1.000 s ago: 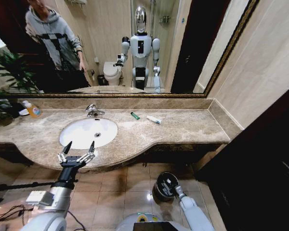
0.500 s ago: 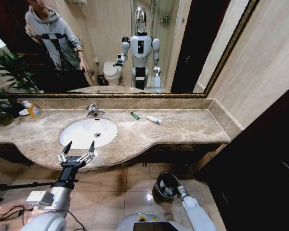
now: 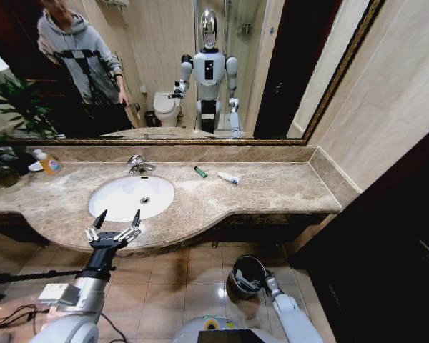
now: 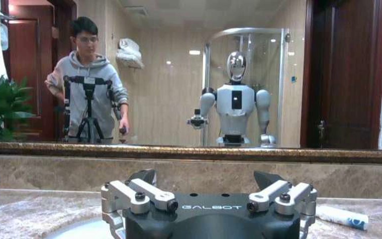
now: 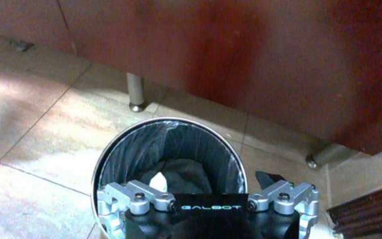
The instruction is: Pick up the trash from the sink and place it in the trash bin.
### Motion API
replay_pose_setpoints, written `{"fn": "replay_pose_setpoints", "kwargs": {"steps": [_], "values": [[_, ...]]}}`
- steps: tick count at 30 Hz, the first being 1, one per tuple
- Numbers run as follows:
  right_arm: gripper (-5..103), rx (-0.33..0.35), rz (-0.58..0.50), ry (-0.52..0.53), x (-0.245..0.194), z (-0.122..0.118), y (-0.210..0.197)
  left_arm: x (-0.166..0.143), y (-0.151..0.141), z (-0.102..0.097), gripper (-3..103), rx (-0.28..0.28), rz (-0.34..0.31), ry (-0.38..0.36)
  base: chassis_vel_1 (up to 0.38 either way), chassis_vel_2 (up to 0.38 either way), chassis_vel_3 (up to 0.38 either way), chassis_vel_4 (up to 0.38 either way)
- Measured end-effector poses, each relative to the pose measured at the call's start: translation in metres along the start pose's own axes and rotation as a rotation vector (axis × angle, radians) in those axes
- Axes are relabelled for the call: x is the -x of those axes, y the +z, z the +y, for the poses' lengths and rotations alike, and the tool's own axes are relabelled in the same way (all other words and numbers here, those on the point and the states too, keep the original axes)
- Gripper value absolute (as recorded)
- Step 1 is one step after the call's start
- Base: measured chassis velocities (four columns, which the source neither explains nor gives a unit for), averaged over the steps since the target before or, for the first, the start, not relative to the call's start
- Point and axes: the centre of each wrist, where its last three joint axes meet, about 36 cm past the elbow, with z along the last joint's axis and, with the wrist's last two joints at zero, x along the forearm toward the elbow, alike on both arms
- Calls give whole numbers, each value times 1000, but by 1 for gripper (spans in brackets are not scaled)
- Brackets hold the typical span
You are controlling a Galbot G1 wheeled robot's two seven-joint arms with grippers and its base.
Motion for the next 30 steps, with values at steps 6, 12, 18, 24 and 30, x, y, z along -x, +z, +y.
{"fn": "replay_pose_setpoints", "kwargs": {"steps": [6,12,18,24,30], "values": [[100,43,-72,30,-32,-13,0,0,0,0,100,0,0,0,0,0,0,0],[100,133,-262,71,-104,-39,-41,0,0,0,100,0,0,0,0,0,0,0],[100,164,-433,75,-170,-42,-100,0,0,0,100,0,0,0,0,0,0,0],[100,175,-592,14,-235,-35,-172,0,0,0,100,0,0,0,0,0,0,0],[100,143,-673,-26,-255,-34,-223,0,0,0,100,0,0,0,0,0,0,0]]}}
